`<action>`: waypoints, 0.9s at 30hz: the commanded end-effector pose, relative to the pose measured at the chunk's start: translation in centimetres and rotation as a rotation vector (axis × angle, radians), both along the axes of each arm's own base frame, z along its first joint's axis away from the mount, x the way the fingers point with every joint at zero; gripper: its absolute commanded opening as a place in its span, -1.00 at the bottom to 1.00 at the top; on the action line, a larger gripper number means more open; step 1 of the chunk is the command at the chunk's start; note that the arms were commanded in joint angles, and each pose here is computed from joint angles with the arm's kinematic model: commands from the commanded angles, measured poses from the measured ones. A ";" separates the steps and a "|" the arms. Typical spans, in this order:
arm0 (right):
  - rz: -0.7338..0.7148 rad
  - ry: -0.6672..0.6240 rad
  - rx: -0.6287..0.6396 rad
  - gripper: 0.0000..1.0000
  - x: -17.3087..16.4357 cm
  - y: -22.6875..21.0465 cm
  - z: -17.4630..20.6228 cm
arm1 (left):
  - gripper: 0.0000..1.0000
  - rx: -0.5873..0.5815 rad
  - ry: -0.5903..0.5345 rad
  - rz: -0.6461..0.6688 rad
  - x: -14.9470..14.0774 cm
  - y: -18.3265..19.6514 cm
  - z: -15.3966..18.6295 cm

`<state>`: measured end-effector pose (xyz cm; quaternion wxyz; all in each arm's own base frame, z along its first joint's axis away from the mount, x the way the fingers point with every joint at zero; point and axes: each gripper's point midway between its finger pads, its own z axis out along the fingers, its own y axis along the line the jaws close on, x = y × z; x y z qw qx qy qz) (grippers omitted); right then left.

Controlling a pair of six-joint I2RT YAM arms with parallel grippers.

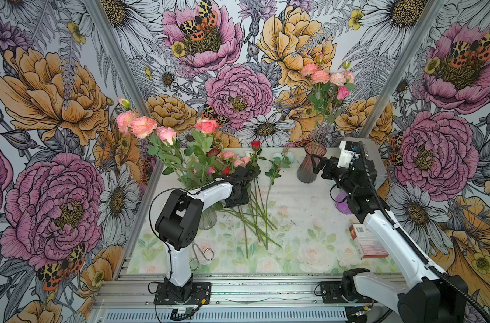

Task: Place the pink flowers into the vase
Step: Pick up the flower at the center of the board.

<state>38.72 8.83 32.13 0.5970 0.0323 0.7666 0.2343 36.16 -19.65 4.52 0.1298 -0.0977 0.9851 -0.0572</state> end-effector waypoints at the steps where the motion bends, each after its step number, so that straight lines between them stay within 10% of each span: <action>1: 0.024 0.003 0.016 0.99 -0.3 0.6 0.0 | -0.32 -0.010 -0.058 0.017 2.1 0.2 0.8; 27: 0.046 0.012 0.031 0.99 -1.1 1.1 0.0 | -0.69 -0.011 -0.104 0.073 6.9 1.0 0.6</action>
